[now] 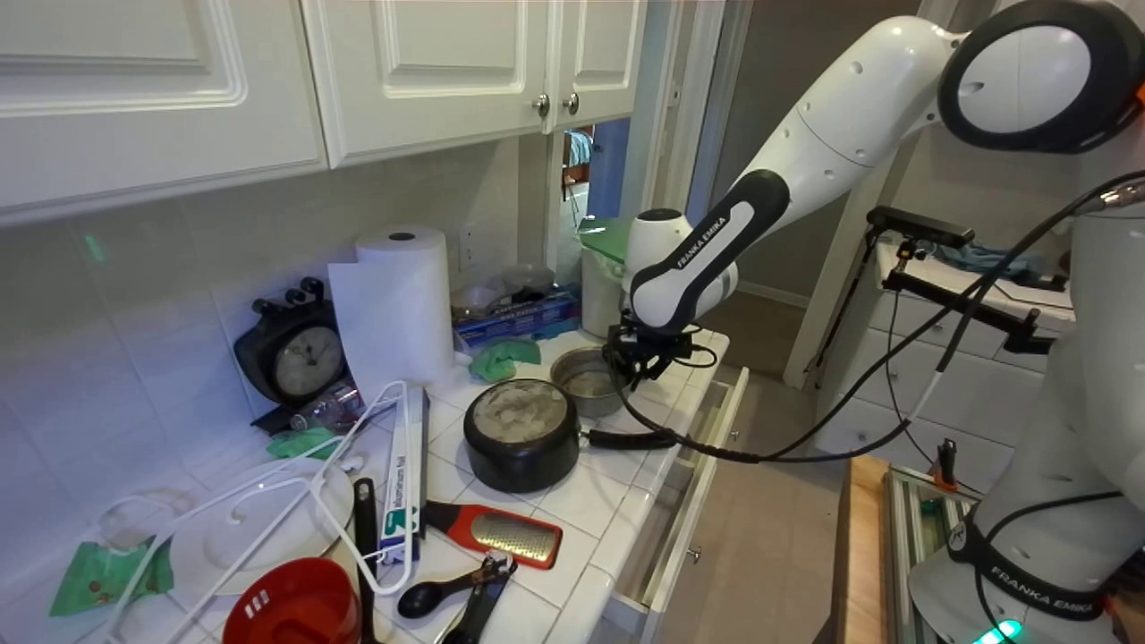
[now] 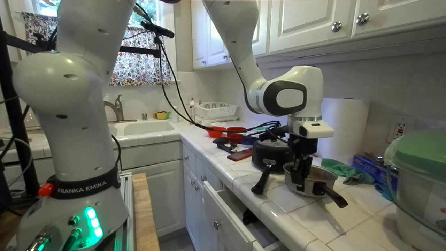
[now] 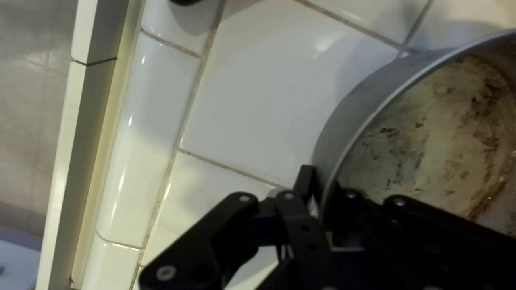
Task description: Pick up the pot and put it on top of the other one that has been put up side down
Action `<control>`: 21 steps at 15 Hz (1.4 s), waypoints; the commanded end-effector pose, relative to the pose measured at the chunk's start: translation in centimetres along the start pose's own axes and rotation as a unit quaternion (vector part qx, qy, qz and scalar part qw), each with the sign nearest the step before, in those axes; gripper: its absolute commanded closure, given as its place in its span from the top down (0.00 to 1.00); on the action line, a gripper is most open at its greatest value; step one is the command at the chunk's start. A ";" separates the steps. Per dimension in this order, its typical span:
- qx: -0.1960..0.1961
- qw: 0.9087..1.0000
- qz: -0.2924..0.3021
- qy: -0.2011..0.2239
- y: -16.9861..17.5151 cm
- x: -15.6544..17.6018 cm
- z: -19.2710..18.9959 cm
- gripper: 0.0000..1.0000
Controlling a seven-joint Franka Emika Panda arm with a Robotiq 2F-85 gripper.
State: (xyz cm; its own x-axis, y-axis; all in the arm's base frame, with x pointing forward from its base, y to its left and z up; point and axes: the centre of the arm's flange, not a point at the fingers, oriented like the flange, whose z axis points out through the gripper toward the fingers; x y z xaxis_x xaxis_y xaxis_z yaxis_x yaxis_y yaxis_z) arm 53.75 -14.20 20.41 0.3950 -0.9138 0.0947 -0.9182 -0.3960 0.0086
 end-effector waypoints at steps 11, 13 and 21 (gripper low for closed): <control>0.056 0.997 0.013 0.053 -1.1 -1.9 -9.2 0.05; 0.067 0.997 -0.001 0.045 -1.8 -2.4 -10.0 0.05; 0.093 0.992 -0.082 0.018 -6.3 -7.7 -11.6 0.05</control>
State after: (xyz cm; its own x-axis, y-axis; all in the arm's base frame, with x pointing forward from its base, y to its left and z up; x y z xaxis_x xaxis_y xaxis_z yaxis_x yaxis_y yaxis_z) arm 56.06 -5.09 30.24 0.4916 -0.8537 0.1718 -0.8449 -0.5154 -0.1431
